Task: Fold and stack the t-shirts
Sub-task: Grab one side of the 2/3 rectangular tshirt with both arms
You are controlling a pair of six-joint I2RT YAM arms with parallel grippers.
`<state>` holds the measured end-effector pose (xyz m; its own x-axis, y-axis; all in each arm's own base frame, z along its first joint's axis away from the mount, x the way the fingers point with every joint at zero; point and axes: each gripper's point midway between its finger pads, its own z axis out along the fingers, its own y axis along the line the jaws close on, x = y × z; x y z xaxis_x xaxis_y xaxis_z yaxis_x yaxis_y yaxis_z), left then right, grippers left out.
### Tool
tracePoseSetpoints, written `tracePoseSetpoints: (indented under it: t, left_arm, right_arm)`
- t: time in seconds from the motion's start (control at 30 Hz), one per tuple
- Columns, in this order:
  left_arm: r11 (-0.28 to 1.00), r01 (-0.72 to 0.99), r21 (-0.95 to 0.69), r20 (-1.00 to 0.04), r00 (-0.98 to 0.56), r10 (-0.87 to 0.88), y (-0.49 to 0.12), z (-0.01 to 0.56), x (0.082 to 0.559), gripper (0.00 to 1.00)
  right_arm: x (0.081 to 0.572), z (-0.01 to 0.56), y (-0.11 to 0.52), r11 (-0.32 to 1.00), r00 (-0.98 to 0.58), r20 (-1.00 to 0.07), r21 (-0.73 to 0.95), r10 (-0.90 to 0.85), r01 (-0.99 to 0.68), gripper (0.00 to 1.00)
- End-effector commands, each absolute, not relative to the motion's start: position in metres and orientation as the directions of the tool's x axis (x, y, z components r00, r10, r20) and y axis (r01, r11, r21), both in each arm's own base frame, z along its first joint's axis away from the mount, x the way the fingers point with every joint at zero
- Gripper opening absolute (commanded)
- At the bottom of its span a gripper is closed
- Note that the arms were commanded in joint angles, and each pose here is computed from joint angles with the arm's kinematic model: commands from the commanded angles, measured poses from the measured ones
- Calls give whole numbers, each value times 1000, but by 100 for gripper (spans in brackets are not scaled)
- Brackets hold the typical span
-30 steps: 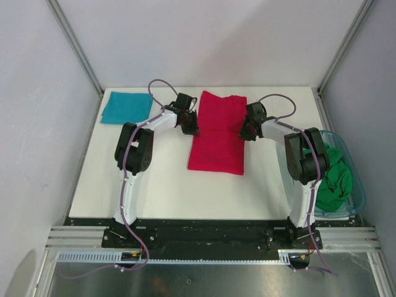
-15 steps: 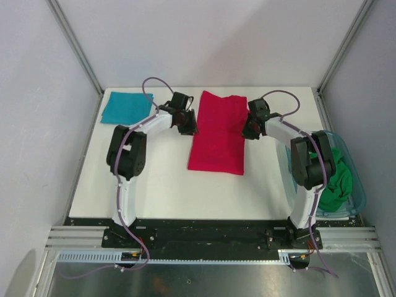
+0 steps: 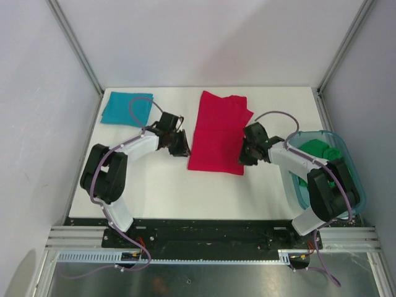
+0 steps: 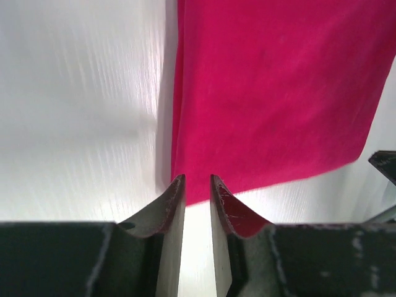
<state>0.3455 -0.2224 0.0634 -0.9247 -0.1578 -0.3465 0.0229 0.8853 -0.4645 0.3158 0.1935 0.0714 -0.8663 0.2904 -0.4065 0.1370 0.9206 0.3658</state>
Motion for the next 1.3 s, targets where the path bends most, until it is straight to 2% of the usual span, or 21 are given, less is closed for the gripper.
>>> tracePoseSetpoints:
  t: [0.0,0.3,0.5,0.63,0.9,1.27]
  left_arm:
    - [854,69,-516,-379,-912,-155,-233,82,326,26]
    - [858,50,-511,-369,-915,-166,-224,70,308,26]
    - [858,44,-512,-357,-919,-167,-223,63,303,32]
    - [855,44,-517,-353,-921,-166,-223,60,301,32]
    - [855,35,-518,-346,-922,-172,-222,56,298,33]
    - [855,32,-518,-340,-925,-172,-221,52,294,33]
  right_arm:
    - [294,72,195,900,-859,-392,405,330,161,12]
    - [271,39,185,907,-875,-351,374,333,195,12]
    - [266,35,178,905,-869,-355,371,345,208,14]
    - [267,49,180,896,-854,-379,397,357,198,18]
    - [280,63,174,877,-804,-425,420,416,232,33]
    - [286,29,173,888,-820,-394,370,416,273,35]
